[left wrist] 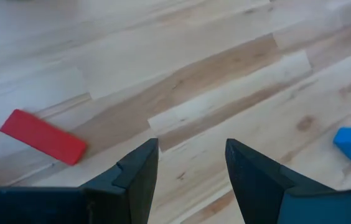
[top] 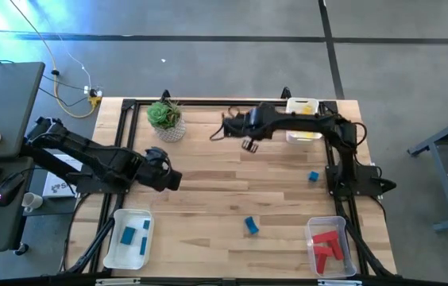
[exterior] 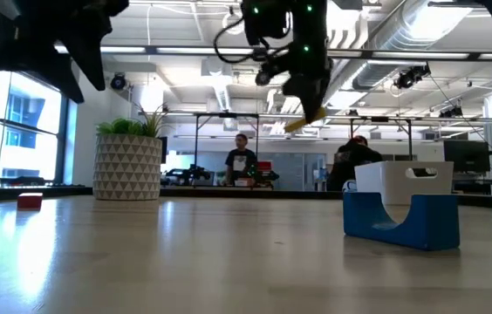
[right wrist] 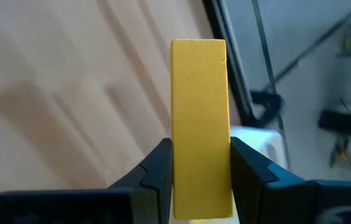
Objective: Sort & place blocks by color
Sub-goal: Put the yellow block into the top white bin
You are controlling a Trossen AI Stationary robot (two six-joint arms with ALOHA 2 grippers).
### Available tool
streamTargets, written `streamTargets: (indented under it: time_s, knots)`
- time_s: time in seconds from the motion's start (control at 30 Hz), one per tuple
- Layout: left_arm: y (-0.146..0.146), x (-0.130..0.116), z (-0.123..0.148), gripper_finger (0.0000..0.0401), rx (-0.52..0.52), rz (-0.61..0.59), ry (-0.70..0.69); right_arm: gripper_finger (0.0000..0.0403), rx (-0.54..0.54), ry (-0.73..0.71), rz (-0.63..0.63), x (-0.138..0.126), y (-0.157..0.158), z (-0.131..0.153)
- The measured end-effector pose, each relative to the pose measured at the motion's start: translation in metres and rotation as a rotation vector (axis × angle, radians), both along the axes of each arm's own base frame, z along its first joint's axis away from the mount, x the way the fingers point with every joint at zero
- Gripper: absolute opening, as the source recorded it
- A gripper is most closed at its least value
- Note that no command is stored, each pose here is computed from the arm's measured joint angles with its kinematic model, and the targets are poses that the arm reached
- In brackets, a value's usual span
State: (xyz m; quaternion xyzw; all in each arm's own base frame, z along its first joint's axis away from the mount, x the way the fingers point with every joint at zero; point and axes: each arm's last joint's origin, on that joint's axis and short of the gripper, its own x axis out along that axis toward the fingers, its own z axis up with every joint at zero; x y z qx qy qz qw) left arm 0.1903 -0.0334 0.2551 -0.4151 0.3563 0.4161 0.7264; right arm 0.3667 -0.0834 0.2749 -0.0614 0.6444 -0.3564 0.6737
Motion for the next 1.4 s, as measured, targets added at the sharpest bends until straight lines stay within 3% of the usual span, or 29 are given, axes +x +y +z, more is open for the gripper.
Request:
streamTargets:
  time_s: [0.33, 0.53, 0.7, 0.97, 1.4]
  knots:
    - [0.013, 0.002, -0.001, 0.0175, -0.062, 0.074, 0.005, 0.0095, 0.063, 0.228, -0.143, -0.037, -0.053, -0.007]
    - [0.016, 0.002, -0.001, 0.0175, -0.095, 0.113, -0.001, 0.0095, 0.065, 0.280, -0.192, -0.066, -0.068, -0.016]
    - [0.019, 0.003, -0.001, 0.0175, -0.120, 0.175, -0.016, 0.0095, 0.045, 0.197, -0.258, -0.094, -0.078, -0.012]
    - [0.026, 0.005, -0.003, 0.0175, -0.139, 0.260, -0.022, 0.0108, 0.099, 0.069, -0.379, -0.133, -0.096, -0.017]
    - [0.028, 0.021, -0.026, 0.0175, -0.217, 0.403, 0.074, 0.0129, 0.191, 0.061, -0.393, -0.157, -0.118, -0.043]
